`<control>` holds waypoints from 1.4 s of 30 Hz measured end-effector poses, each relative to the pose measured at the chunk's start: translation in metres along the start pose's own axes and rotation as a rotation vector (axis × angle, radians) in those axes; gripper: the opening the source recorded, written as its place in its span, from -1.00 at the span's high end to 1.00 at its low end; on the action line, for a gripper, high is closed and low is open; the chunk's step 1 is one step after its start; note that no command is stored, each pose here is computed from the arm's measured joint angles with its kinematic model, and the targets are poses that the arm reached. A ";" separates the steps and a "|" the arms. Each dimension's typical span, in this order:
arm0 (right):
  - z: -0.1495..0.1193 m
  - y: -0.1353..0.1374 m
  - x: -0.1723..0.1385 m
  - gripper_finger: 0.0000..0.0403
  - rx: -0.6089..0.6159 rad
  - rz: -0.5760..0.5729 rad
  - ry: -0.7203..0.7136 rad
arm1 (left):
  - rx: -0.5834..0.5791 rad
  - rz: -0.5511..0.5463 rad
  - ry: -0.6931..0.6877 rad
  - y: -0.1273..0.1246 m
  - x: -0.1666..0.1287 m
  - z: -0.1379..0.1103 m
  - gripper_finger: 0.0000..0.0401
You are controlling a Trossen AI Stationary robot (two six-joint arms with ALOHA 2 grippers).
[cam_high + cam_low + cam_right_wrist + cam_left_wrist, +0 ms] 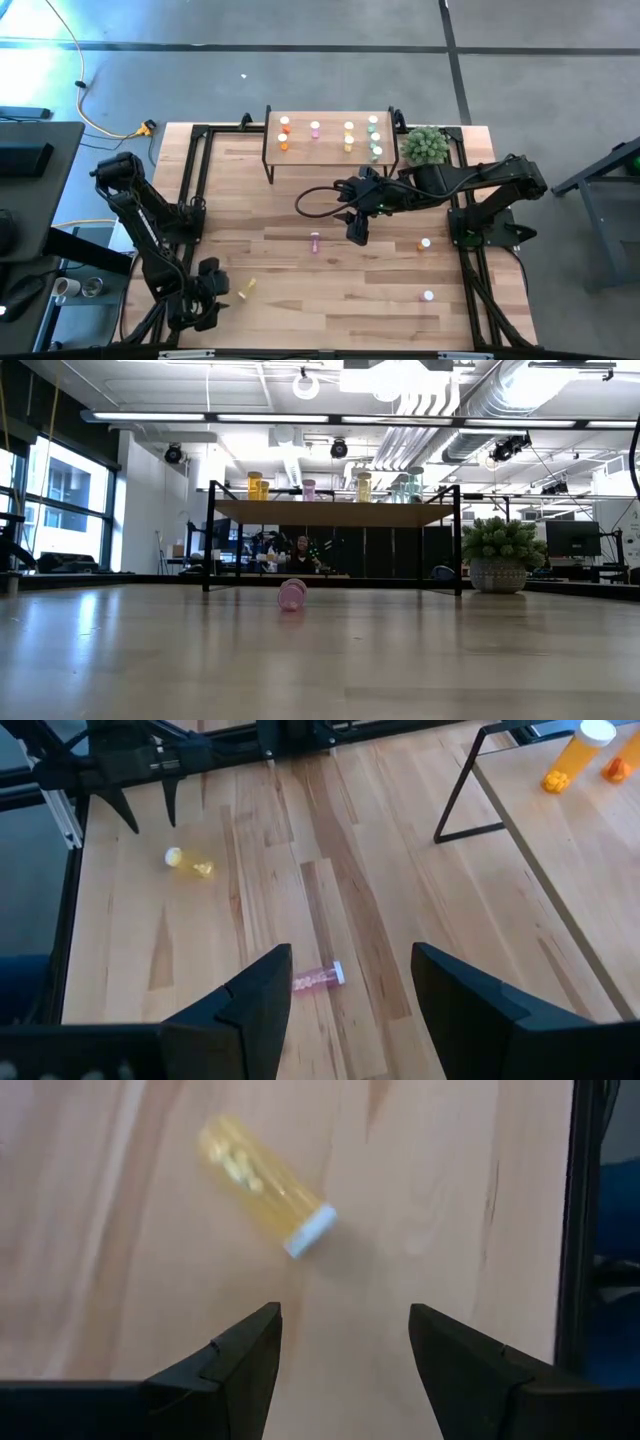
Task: Pick and place medicine bottles onto shelf by color
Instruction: Put the yellow pill bottle on the shelf aligned with the other yellow pill bottles
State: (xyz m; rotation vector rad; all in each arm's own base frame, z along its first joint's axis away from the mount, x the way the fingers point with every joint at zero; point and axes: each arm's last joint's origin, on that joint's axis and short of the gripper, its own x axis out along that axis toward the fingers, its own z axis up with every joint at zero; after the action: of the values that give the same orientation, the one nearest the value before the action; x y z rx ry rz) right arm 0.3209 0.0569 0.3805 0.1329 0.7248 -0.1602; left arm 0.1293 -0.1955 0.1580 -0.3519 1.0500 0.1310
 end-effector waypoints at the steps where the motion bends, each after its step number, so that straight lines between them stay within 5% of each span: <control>1: 0.000 0.000 0.000 0.02 0.000 0.000 0.000 | 0.023 0.006 -0.017 0.000 0.000 0.001 -0.04; 5: 0.000 0.000 0.000 0.02 0.000 0.000 0.001 | 0.107 0.047 -0.061 0.004 0.003 0.009 -0.04; 13: 0.000 0.000 0.000 0.02 -0.008 -0.001 0.002 | -0.005 0.095 -0.038 0.018 0.016 0.041 -0.04; 17: 0.000 0.000 0.000 0.02 -0.009 -0.001 0.002 | 0.050 0.085 0.005 0.023 0.021 0.052 -0.04; 30: 0.000 0.000 0.000 0.02 -0.063 -0.001 0.003 | 0.726 0.023 0.070 0.023 0.019 0.071 -0.04; 42: 0.000 0.000 0.000 0.02 -0.096 -0.001 0.003 | 1.375 0.115 0.071 0.024 0.012 0.092 -0.04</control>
State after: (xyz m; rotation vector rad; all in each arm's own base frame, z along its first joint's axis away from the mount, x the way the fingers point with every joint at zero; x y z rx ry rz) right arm 0.3207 0.0569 0.3803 0.0416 0.7341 -0.1258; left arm 0.2043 -0.1416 0.1839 0.9516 1.0090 -0.5011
